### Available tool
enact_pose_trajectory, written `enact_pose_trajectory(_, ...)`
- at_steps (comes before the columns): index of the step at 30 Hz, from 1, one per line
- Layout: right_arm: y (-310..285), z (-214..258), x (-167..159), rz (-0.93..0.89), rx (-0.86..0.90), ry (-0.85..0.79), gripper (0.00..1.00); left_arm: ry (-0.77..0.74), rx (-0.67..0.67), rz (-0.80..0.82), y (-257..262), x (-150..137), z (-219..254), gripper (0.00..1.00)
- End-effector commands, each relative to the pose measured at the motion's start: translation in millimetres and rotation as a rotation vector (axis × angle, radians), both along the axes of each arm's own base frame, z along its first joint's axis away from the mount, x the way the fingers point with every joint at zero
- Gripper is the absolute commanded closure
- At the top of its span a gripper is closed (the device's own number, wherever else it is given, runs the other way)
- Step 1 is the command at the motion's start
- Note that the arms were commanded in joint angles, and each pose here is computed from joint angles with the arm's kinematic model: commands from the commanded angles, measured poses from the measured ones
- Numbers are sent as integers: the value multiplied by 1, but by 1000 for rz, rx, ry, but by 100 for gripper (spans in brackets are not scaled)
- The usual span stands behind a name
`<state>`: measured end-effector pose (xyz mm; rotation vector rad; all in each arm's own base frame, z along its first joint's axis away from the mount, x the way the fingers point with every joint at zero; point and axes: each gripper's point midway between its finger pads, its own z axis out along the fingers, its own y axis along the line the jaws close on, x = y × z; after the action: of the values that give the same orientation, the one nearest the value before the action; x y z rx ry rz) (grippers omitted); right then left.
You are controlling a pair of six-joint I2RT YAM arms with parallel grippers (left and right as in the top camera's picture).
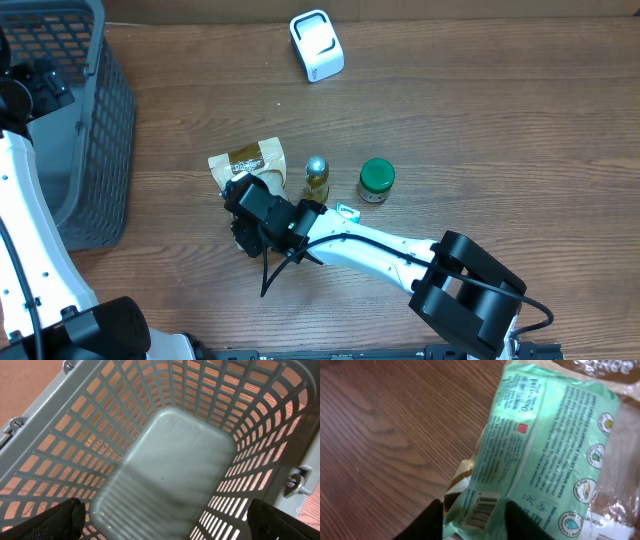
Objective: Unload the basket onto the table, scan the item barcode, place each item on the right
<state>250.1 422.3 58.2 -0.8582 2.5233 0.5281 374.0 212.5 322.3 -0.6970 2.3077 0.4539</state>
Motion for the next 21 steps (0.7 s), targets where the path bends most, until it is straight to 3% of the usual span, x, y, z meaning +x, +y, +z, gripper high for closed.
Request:
enact_pose_trajectory(1,8,23,7,1,43,-25,55,-9,12,-21,-2,1,6,1)
enact_pose_trajectory(9,-33,40,36,-108,-15,-32,53,-9,12,-20,-2,1,6,0)
enact_pose_trajectory(14,-45,33,32,-105,-25,52,53,-9,12,-21,-2,1,6,0)
enact_pose_trajectory(21,-48,32,34,-115,-39,42,52,-9,12,-20,-2,1,6,0)
